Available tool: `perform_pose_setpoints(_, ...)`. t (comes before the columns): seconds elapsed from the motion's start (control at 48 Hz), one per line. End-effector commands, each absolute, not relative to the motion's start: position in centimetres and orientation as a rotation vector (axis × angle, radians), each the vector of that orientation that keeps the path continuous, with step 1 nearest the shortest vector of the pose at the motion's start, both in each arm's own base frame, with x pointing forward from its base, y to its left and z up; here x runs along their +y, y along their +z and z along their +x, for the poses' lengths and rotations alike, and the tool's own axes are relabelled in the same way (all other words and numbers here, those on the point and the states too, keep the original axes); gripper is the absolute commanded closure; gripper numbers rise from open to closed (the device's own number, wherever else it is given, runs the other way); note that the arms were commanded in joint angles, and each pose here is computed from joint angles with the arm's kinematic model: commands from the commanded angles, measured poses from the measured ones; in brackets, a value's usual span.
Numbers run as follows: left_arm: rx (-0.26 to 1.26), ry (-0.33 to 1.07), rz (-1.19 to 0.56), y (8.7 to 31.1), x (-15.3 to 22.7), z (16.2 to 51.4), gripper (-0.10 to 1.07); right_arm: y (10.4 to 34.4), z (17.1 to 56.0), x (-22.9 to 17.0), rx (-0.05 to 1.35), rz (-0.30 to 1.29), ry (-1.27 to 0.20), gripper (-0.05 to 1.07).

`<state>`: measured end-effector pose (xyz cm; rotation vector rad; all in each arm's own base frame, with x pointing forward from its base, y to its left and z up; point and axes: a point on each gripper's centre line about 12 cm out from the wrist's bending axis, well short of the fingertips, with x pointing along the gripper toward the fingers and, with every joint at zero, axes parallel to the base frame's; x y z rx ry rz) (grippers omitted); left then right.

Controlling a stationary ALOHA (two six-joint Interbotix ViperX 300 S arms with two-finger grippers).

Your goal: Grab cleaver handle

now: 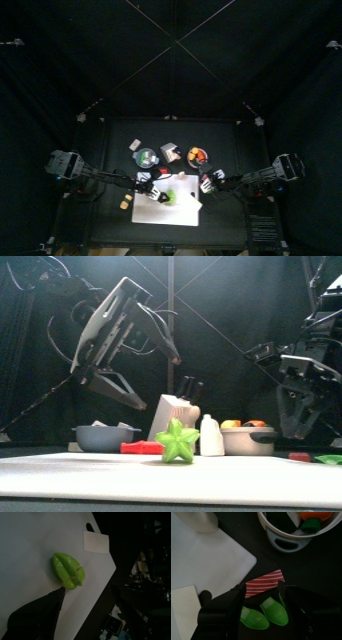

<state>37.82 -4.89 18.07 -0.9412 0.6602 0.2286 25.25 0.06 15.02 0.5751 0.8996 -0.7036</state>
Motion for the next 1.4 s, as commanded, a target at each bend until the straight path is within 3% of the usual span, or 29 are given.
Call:
perform_pose_setpoints(0.0,0.583,0.174,-0.854,21.0,-4.1,37.7,-0.06,18.1,25.6,1.5,0.814,0.600,-0.604,0.15)
perform_pose_setpoints(0.167,0.547,0.095,-0.548,22.4,-3.0,36.6,-0.06,20.0,24.5,4.9,0.782,0.582,-0.428,0.15)
perform_pose_setpoints(0.396,0.560,0.079,-0.273,21.6,-0.8,35.1,-0.06,19.6,23.8,8.4,0.835,0.540,-0.319,0.15)
perform_pose_setpoints(0.521,0.553,0.083,-0.156,21.8,0.5,34.5,-0.06,19.2,24.2,9.8,0.894,0.578,-0.337,0.15)
perform_pose_setpoints(0.729,0.488,0.077,0.074,24.1,2.4,33.1,-0.06,18.5,24.7,10.9,1.046,0.598,-0.544,0.15)
perform_pose_setpoints(1.021,0.393,0.137,0.111,26.3,4.4,28.9,-0.06,16.1,26.9,14.7,1.177,0.599,-0.598,0.15)
perform_pose_setpoints(1.375,0.381,0.076,0.056,24.8,3.3,26.5,-0.06,13.4,26.6,15.3,1.245,0.582,-0.655,0.15)
